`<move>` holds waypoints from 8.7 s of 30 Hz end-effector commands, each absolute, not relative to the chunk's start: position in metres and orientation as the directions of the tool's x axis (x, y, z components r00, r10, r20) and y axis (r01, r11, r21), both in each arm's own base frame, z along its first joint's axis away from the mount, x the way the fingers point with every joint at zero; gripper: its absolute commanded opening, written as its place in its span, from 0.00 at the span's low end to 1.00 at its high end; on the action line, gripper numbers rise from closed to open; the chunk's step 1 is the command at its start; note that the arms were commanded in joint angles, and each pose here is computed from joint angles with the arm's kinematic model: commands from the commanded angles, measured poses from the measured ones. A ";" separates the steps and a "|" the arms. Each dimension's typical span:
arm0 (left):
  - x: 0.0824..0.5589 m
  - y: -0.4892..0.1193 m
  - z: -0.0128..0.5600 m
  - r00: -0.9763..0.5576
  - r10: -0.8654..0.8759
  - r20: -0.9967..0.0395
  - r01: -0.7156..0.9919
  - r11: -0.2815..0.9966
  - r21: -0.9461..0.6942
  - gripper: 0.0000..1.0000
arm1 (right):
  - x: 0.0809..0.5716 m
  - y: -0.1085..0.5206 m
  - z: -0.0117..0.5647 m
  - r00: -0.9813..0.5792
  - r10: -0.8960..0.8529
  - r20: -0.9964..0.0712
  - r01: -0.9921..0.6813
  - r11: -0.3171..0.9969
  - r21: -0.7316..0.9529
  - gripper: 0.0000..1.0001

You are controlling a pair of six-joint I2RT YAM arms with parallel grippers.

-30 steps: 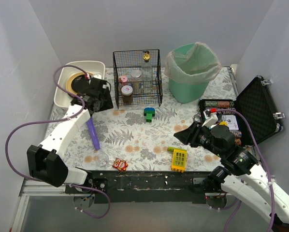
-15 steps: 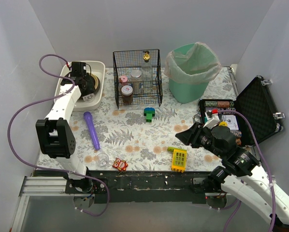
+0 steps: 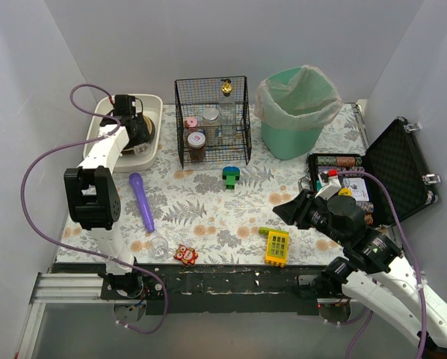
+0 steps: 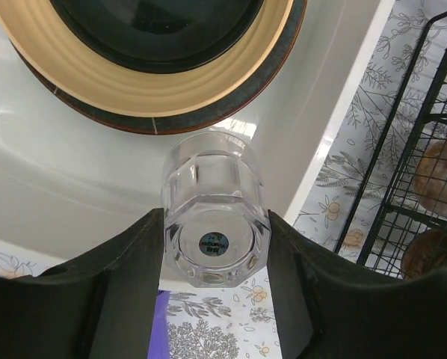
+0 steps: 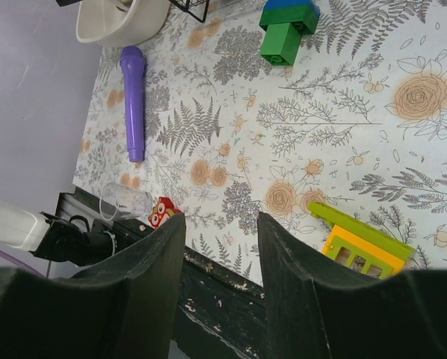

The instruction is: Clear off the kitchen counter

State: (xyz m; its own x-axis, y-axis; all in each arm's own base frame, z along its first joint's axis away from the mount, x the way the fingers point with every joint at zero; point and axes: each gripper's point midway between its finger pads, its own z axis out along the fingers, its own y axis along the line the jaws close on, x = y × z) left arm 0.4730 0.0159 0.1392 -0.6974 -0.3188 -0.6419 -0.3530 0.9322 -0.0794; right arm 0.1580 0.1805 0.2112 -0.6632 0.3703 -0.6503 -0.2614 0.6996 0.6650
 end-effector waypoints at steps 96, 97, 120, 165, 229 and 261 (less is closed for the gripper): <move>0.245 -0.062 0.166 -0.691 -0.526 -0.496 -0.367 0.846 -0.386 0.98 | 0.120 0.427 0.176 -0.792 -0.150 -0.591 -0.559 0.567 0.605 0.56; 0.245 -0.062 0.167 -0.692 -0.525 -0.496 -0.365 0.847 -0.387 0.98 | 0.118 0.437 0.170 -0.799 -0.154 -0.582 -0.553 0.567 0.611 0.56; 0.228 -0.058 0.163 -0.699 -0.506 -0.504 -0.353 0.859 -0.372 0.98 | 0.102 0.514 0.126 -0.858 -0.189 -0.478 -0.490 0.580 0.651 0.55; 0.220 -0.173 0.355 -0.696 -0.547 -0.465 0.278 0.392 -0.877 0.98 | 0.164 0.361 0.316 -0.892 0.356 -0.278 -0.333 -0.102 0.937 0.01; 0.177 -0.214 0.361 -0.819 -0.303 -0.488 0.444 0.203 -0.872 0.47 | 0.174 0.349 0.369 -0.918 0.356 -0.175 -0.304 -0.347 0.887 0.01; 0.311 -0.035 0.270 -0.477 -0.531 -0.700 -0.273 0.847 -0.457 0.00 | 0.197 0.206 0.259 -0.623 0.475 -0.622 -0.291 0.598 0.747 0.60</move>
State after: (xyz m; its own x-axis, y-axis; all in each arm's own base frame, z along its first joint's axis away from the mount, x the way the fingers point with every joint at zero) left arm 0.2890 -0.0973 0.2870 -0.5518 -0.5289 -0.6448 -0.0996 0.8094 -0.5787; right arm 0.2036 0.2317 0.3007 -0.6227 0.5583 -0.5483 -0.3596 0.4181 0.8342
